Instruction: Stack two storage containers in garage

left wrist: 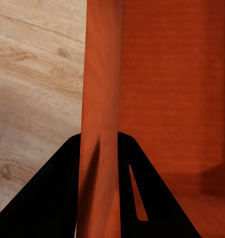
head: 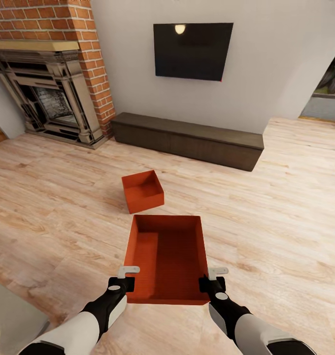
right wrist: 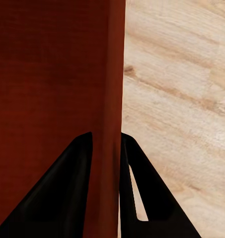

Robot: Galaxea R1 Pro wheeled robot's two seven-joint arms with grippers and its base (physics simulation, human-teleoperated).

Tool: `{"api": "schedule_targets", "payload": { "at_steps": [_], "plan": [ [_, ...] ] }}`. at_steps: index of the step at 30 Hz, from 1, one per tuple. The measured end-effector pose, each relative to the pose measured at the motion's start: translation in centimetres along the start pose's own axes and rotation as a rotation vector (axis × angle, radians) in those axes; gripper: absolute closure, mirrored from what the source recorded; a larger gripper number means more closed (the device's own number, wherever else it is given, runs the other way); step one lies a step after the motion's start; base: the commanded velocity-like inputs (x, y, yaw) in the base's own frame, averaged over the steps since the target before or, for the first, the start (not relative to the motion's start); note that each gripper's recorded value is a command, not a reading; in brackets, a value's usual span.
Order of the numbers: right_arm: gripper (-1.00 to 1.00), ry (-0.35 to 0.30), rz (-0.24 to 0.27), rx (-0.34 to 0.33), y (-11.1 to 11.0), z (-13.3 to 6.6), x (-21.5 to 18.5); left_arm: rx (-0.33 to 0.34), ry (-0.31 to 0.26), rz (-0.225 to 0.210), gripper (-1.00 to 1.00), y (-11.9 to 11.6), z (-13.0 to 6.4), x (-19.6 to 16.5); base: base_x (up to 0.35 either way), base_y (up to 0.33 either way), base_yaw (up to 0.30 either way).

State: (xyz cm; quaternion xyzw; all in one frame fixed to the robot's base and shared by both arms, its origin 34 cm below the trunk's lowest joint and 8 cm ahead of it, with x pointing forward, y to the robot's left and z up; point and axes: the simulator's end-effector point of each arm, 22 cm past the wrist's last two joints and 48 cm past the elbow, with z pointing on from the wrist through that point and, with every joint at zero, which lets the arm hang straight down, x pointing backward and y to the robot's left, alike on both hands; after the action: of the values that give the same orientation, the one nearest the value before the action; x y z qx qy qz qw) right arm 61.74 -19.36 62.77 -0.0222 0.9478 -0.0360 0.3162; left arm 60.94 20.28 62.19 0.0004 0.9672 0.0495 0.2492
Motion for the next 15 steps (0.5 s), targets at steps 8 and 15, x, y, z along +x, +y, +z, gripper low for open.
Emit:
{"api": "schedule_targets", "payload": {
  "at_steps": [8, 15],
  "plan": [
    [1.0, -0.013, 0.002, 0.0, 0.0, -0.2, -0.7, 0.0, -0.013, -0.001, 1.0, 0.1, -0.3, -0.7, 0.0, 0.0, 0.0],
    [1.0, -0.024, 0.003, 0.001, -0.1, -0.5, -1.3, 0.0, -0.024, -0.002, 1.0, 0.1, -0.6, -1.3, 0.0, 0.0, 0.0]
  ]
}}
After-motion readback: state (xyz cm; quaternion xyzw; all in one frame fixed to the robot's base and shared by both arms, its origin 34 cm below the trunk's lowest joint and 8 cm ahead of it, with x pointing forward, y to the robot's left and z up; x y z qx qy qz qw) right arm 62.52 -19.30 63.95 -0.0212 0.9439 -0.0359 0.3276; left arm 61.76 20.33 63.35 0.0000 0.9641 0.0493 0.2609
